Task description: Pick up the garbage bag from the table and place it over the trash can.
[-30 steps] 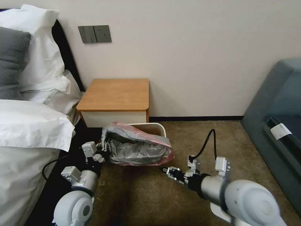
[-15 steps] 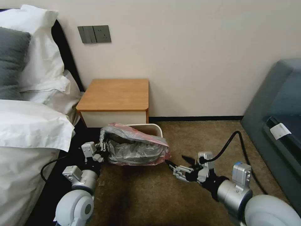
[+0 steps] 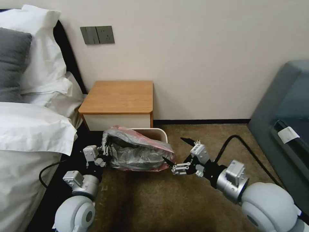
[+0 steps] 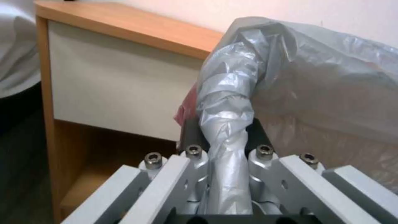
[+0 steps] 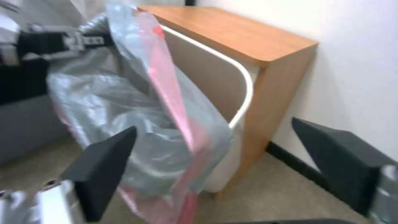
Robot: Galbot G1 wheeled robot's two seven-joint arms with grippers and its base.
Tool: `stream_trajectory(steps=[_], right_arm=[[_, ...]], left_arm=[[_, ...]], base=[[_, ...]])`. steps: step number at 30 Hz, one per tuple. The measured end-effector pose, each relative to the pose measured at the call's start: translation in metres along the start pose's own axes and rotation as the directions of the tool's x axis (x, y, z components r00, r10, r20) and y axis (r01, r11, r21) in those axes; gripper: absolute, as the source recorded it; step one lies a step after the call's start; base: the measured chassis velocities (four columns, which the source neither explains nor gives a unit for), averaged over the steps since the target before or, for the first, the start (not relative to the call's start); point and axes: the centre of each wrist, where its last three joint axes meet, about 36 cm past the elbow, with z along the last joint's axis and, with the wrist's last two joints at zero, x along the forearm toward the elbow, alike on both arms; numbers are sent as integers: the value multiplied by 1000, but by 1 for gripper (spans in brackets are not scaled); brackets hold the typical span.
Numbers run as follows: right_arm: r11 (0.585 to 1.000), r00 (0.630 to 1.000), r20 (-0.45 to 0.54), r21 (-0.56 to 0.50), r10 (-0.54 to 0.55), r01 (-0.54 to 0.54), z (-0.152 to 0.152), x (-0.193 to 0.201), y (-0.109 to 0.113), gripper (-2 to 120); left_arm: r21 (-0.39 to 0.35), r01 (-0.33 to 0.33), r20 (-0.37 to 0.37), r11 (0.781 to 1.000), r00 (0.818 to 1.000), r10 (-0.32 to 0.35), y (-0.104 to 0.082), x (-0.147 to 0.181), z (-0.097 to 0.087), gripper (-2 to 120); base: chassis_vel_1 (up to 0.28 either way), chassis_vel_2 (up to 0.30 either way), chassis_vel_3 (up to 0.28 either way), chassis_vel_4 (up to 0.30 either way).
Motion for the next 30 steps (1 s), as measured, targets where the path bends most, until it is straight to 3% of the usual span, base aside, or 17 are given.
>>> stream_trajectory(steps=[10, 12, 15, 18, 20, 26, 30], right_arm=[[996, 998, 18, 68, 56, -57, 12, -4, 3, 57], [996, 998, 21, 67, 56, -57, 13, -4, 3, 53], [999, 999, 33, 24, 43, -44, 13, -4, 4, 35], [999, 998, 44, 19, 43, -43, 13, -4, 5, 28], [999, 998, 59, 17, 37, -38, 14, -3, 6, 17], [999, 996, 75, -2, 40, -40, 14, -3, 6, 1], [996, 995, 80, -63, 67, -62, 13, -6, -3, 0]], left_arm=[[-5, -15, -7, 1000, 1000, 15, -4, 6, 1, 7], [-5, -16, -7, 1000, 1000, 16, -5, 6, 1, 7], [-6, -16, -8, 1000, 1000, 16, -4, 7, 0, 7], [-7, -14, -12, 1000, 1000, 14, -4, 8, 1, 7], [-8, -13, -14, 1000, 1000, 13, -3, 9, 1, 7], [-7, -17, -15, 1000, 1000, 16, -4, 11, 0, 7], [-10, -27, -5, 1000, 1000, 27, -3, 13, 1, 7]], base=[[0, 0, 0, 0], [0, 0, 0, 0], [0, 0, 0, 0], [0, 0, 0, 0], [0, 0, 0, 0], [0, 0, 0, 0], [0, 0, 0, 0]])
